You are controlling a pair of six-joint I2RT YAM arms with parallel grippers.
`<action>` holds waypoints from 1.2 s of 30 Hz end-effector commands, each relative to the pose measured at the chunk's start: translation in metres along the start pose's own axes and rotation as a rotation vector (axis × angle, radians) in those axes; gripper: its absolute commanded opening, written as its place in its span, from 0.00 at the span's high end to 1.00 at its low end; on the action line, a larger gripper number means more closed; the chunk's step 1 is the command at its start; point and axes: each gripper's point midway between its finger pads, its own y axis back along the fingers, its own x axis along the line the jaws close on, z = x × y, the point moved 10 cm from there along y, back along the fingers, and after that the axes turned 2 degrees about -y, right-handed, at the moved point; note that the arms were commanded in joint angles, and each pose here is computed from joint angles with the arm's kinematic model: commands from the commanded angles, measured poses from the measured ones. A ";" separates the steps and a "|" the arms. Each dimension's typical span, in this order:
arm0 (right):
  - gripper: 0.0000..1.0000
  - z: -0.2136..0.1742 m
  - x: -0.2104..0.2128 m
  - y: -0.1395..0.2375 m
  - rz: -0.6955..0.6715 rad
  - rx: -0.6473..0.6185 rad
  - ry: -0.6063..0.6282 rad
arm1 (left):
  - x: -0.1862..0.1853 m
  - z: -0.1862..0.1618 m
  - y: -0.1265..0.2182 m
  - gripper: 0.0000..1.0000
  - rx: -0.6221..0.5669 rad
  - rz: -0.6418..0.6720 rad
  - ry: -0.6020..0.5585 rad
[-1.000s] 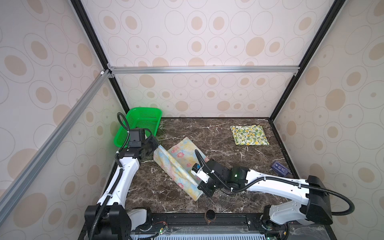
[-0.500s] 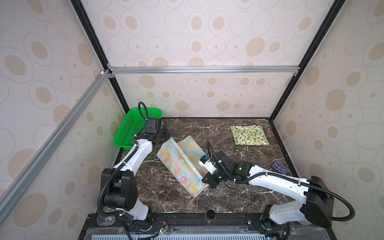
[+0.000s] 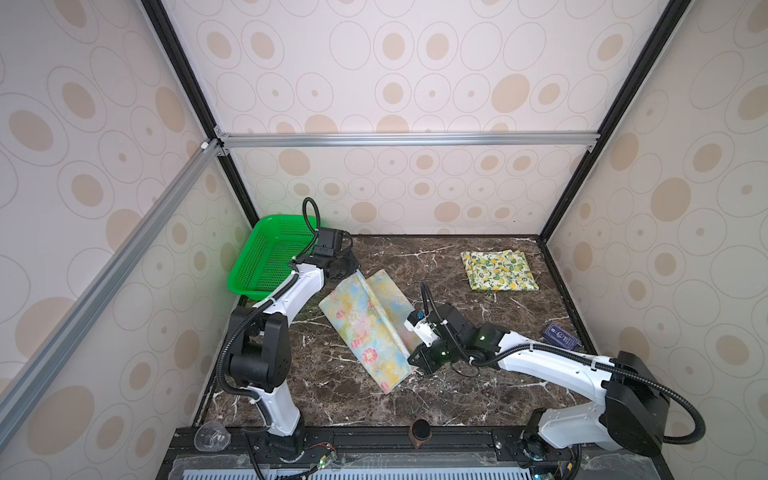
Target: Fold and stack the skirts
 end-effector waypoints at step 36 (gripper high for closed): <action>1.00 -0.010 -0.024 0.005 -0.098 0.047 -0.089 | -0.041 0.012 -0.059 1.00 -0.027 -0.038 -0.030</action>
